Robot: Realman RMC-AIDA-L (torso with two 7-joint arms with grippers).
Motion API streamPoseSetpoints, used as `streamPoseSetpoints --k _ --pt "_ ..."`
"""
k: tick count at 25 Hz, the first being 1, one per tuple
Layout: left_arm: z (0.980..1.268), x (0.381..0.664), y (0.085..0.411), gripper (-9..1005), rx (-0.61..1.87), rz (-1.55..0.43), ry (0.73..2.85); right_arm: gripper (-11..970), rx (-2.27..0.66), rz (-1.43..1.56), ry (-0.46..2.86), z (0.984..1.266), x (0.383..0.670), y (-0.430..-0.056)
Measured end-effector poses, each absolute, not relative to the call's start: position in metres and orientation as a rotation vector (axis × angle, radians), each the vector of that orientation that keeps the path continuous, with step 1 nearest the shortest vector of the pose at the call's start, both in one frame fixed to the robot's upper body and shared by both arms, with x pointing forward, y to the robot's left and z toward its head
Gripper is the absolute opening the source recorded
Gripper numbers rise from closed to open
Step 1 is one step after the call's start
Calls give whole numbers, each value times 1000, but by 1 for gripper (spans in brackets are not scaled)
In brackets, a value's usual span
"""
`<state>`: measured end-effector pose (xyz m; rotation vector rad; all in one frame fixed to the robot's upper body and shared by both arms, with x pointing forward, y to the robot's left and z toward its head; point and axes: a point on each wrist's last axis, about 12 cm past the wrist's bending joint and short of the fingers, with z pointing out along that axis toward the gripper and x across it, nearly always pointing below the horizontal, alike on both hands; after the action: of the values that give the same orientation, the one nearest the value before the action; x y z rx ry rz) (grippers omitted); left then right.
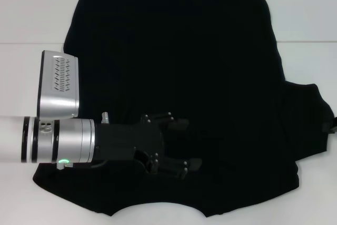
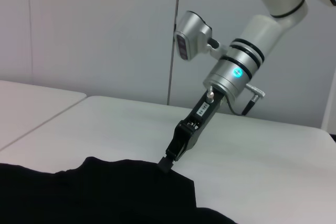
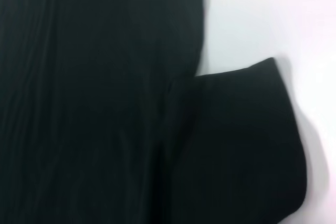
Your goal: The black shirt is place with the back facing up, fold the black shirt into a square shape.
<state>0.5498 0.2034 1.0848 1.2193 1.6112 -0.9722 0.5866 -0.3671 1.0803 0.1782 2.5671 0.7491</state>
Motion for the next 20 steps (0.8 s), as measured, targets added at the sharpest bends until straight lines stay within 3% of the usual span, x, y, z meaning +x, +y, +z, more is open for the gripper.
streamPoseSetpoints --k 11,20 --pt "1083 546 201 949 1175 -1011 1605 5 247 717 2465 1078 573 -397" --pt "1081 545 200 949 1155 -1032 1607 5 172 690 2384 1090 592 -390"
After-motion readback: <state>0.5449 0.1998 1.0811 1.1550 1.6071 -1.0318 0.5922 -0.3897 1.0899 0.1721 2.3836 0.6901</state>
